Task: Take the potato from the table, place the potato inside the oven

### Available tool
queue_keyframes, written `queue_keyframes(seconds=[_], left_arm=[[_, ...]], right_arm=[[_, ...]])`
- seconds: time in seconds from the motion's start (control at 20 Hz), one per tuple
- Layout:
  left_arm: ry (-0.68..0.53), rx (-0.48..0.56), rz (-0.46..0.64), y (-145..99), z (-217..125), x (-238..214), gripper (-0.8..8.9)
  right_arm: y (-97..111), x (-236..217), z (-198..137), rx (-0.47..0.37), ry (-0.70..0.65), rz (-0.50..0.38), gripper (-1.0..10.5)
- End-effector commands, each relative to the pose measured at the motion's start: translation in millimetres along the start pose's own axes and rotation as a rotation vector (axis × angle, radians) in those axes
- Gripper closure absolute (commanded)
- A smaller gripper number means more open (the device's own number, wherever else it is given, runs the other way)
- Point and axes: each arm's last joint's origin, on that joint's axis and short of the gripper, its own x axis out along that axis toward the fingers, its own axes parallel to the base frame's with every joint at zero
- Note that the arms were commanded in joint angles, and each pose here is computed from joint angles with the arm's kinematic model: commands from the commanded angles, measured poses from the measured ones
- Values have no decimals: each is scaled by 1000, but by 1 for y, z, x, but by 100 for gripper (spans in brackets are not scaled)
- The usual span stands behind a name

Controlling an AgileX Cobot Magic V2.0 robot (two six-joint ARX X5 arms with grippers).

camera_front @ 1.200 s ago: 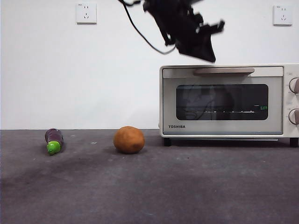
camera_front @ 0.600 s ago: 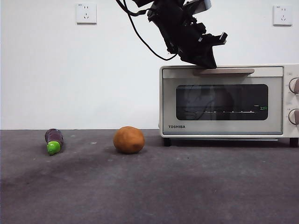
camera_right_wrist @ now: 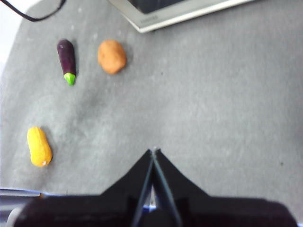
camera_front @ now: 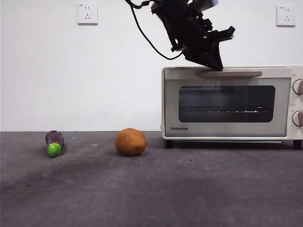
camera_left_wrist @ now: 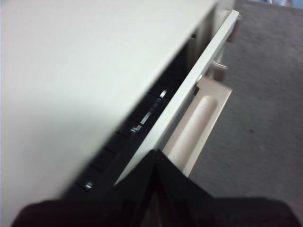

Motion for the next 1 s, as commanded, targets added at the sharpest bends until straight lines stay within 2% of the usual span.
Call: queue_keyframes(seconds=[0.05, 0.4, 0.7, 1.0], left_arm=[[232, -50, -54, -12, -44, 35, 822], [261, -117, -61, -19, -45, 35, 822], [304, -171, -63, -21, -49, 34, 822], [312, -217, -76, -24, -49, 34, 822]], right_arm=[[7, -12, 1, -13, -23, 7, 946], [37, -65, 5, -60, -92, 20, 945], [60, -110, 0, -94, -182, -21, 936], [72, -133, -1, -137, -265, 0, 936]])
